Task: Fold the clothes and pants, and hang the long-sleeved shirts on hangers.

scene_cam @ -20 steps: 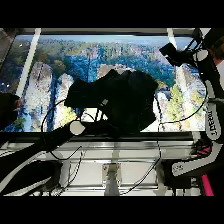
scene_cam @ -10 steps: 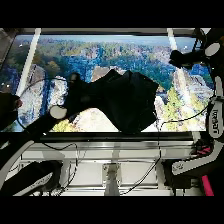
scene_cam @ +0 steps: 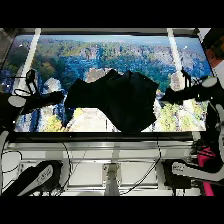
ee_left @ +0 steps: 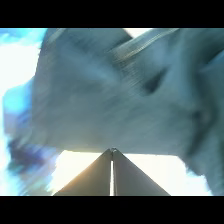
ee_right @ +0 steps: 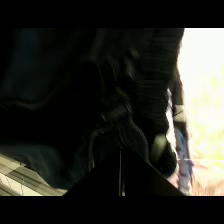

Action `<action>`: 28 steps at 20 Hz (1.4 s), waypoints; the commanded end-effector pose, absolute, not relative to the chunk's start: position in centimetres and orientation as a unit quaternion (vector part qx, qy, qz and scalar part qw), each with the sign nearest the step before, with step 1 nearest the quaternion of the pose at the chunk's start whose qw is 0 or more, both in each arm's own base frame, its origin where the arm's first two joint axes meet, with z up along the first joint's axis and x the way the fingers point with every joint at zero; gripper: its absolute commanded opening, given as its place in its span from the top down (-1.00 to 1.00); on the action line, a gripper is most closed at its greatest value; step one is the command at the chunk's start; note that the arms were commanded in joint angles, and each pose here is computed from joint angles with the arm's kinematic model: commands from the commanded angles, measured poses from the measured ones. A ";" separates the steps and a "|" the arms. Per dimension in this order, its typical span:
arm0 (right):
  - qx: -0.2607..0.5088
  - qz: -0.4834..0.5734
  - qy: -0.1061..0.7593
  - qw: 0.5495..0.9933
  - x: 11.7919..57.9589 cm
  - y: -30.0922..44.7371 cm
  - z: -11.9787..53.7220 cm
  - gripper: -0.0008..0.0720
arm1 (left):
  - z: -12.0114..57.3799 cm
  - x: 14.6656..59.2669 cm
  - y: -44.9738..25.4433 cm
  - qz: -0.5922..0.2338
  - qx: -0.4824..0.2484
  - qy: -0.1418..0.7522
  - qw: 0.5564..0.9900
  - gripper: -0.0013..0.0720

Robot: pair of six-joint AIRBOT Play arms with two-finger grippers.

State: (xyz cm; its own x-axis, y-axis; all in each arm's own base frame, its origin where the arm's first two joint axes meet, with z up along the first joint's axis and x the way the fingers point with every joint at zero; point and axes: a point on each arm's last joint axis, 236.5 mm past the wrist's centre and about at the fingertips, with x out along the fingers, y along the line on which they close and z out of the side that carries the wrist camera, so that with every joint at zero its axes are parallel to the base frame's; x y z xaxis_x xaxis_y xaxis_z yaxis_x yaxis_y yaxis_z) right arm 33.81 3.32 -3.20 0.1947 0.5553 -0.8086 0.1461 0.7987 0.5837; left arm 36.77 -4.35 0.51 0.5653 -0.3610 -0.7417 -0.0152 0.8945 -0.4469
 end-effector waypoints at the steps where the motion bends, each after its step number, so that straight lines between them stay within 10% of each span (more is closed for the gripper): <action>1: 0.323 0.132 0.645 0.680 26.4 4.2 -5.3 0.88 | -2.4 33.2 -2.0 -0.079 -0.208 0.534 0.815 0.17; 2: 0.317 0.127 0.655 0.674 25.1 4.1 -5.9 0.71 | -2.9 33.3 -1.9 -0.078 -0.211 0.539 0.812 -0.24; 4: 0.314 0.118 0.670 0.663 23.9 4.1 -6.8 -0.45 | -4.4 33.6 -1.7 -0.070 -0.217 0.550 0.804 -0.24; 5: 0.323 0.112 0.670 0.659 24.0 4.2 -6.9 -0.58 | -5.5 33.8 -1.6 -0.066 -0.222 0.557 0.798 -0.24; 19: 0.367 0.116 0.683 0.621 25.4 7.6 -9.0 -0.59 | -10.2 39.4 -3.3 -0.011 -0.376 0.511 0.773 -0.23; 23: 0.366 0.112 0.680 0.625 25.7 7.5 -9.2 -0.58 | -9.6 40.3 -4.4 -0.014 -0.386 0.496 0.778 0.94; 28: 0.367 0.082 0.646 0.664 28.1 6.2 -9.9 -0.51 | -9.0 40.4 -4.9 -0.021 -0.381 0.492 0.782 0.94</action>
State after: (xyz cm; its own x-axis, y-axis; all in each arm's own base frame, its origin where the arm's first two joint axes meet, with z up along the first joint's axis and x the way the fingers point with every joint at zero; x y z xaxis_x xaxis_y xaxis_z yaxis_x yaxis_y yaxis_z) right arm 26.29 7.07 -9.46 0.0765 0.6202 -0.7807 0.3573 0.7139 0.6022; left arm 40.03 -4.62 -9.53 0.4993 -0.4090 -0.7638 -0.3498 0.7114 -0.6096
